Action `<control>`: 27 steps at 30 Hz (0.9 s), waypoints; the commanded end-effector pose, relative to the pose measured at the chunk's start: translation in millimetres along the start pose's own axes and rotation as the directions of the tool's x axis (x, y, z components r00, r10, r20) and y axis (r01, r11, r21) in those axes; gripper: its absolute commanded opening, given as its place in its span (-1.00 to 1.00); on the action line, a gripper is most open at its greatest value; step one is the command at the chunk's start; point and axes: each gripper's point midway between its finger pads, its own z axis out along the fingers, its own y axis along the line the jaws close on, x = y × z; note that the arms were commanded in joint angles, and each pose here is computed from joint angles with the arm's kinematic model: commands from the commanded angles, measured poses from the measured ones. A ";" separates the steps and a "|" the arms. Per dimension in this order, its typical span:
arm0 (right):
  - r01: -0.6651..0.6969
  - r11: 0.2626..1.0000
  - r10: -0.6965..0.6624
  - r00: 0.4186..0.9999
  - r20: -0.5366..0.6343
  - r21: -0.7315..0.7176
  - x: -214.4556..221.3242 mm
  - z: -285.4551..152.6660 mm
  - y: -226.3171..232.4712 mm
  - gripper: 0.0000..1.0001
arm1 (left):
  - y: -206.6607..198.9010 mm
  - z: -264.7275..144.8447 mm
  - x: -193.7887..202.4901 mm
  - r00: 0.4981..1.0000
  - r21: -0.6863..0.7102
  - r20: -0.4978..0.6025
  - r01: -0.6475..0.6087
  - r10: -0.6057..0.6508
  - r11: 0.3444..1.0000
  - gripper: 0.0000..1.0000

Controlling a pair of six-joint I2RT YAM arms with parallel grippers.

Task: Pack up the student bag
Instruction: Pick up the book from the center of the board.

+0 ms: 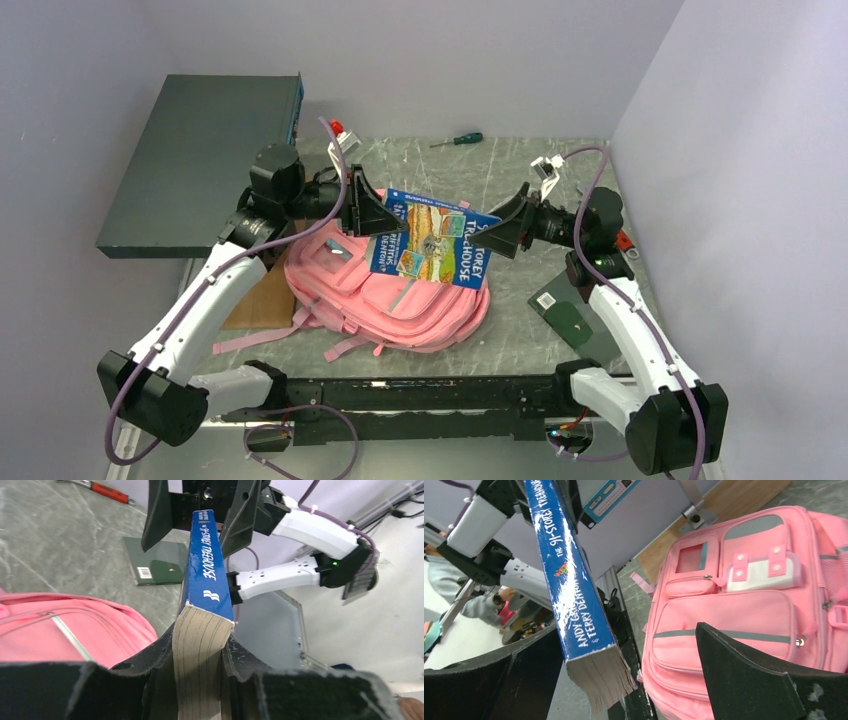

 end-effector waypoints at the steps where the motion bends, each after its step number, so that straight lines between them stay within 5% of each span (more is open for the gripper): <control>1: 0.123 0.988 -0.122 0.992 0.008 -0.096 -14.6 6.4 26.3 0.99 | -54.7 -13.6 -15.7 0.996 0.230 0.025 -0.090 0.087 0.969 -1.00; 9: 0.066 0.942 -0.092 0.994 -0.062 -0.330 18.1 19.6 75.1 0.98 | -55.5 -11.8 -21.8 0.995 0.259 0.036 -0.097 0.091 0.961 -1.00; 12: 0.038 0.936 -0.063 0.996 -0.058 -0.350 24.5 21.2 82.6 0.79 | -46.9 -9.6 -26.4 0.996 0.222 0.046 -0.089 0.081 0.971 -1.00; 16: -0.034 0.915 0.022 0.999 -0.034 -0.403 21.2 17.8 98.2 0.00 | -29.2 -5.1 -31.0 0.994 0.131 0.081 -0.077 0.067 0.988 -1.00; 19: -0.086 0.912 0.087 0.996 -0.016 -0.402 15.4 18.0 100.2 -0.96 | -4.1 -2.2 -36.4 0.989 0.004 0.148 -0.019 0.018 1.000 -0.94; 21: -0.155 0.941 0.158 0.987 -0.017 -0.299 11.9 24.2 81.5 -1.00 | 29.4 -6.5 -33.9 0.986 -0.219 0.168 0.045 -0.008 0.975 -0.34; 23: -0.215 0.975 0.216 0.976 0.014 -0.063 10.6 25.8 43.7 -1.00 | 57.2 -17.8 -26.0 0.986 -0.447 0.168 0.064 0.014 0.892 0.76; 25: -0.220 0.921 0.198 0.975 0.097 0.322 8.5 6.3 -8.1 -1.00 | 75.7 -27.4 -13.8 0.986 -0.609 0.151 0.040 0.066 0.792 0.99; 27: -0.216 0.706 0.134 0.976 0.173 0.675 4.7 -42.2 -51.7 -1.00 | 82.5 -27.7 1.5 0.986 -0.698 0.103 -0.019 0.127 0.715 0.99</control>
